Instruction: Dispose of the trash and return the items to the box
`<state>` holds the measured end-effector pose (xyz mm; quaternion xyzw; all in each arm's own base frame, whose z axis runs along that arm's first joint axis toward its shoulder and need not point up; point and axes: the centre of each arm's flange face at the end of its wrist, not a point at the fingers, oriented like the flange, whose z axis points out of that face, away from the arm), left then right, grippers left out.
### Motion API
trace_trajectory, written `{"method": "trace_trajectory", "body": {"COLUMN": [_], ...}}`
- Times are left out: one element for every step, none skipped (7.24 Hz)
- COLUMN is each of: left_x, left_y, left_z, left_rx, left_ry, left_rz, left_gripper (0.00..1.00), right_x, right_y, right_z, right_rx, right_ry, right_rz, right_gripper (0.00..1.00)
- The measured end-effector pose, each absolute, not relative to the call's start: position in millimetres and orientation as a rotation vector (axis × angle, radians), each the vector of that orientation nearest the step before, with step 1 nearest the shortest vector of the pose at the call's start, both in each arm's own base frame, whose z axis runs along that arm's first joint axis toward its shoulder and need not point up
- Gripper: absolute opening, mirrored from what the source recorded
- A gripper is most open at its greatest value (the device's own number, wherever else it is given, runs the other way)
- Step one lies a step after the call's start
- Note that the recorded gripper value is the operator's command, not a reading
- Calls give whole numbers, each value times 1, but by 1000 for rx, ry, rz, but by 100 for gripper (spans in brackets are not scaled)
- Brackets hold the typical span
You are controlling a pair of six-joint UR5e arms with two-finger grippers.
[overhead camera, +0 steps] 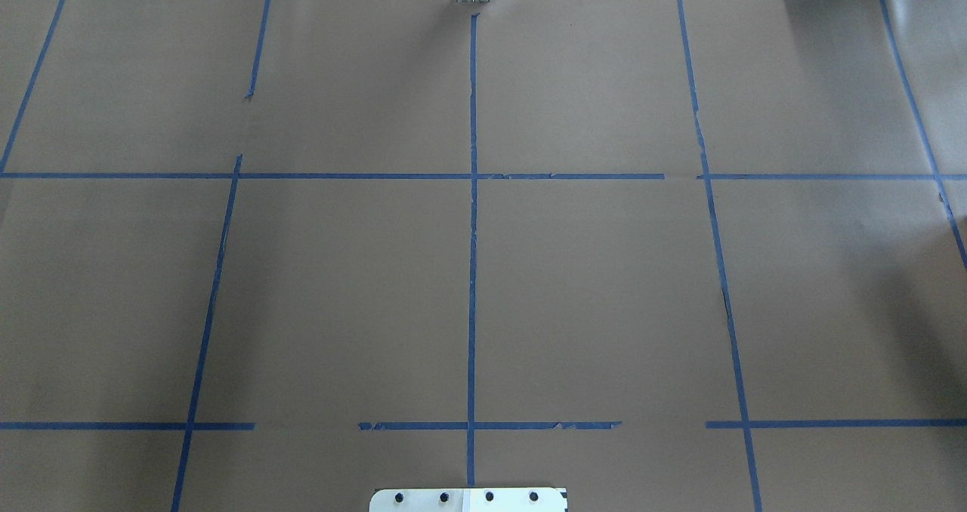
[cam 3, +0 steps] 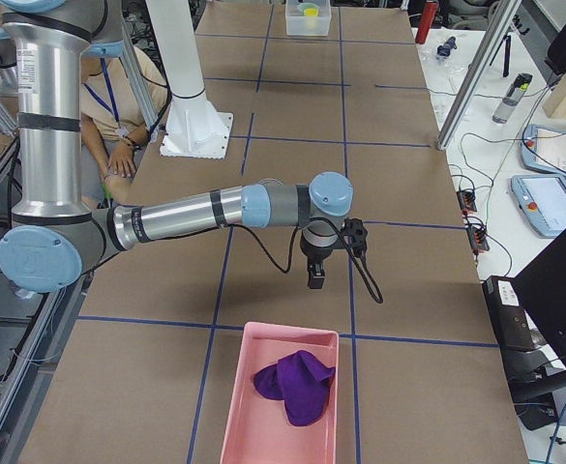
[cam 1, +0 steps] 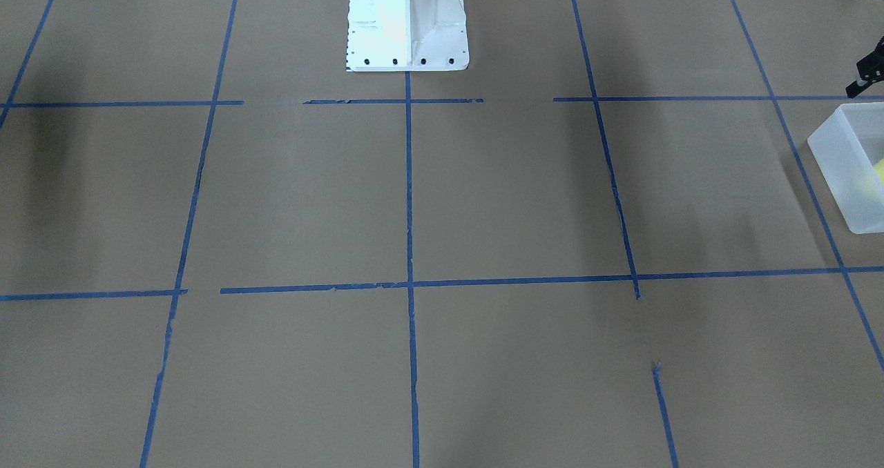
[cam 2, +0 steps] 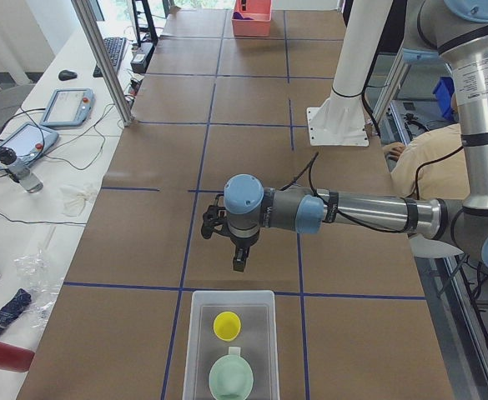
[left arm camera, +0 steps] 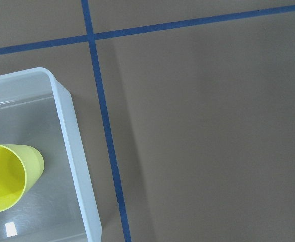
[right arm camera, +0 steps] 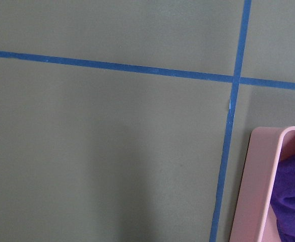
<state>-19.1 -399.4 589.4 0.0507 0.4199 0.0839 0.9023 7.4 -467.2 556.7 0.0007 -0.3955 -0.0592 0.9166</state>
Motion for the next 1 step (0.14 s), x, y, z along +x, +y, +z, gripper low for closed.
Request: {"method": "trace_trajectory", "body": {"left_x": [-19], "left_y": [-403], "left_z": [585], "left_rx": [113], "left_ry": [868], "left_rz": [178], "left_gripper": [100], "right_x": [7], "right_y": [-467], "right_z": [556], "right_rx": [3], "right_ry": [-813], "right_rz": [-123], "right_gripper": [100]}}
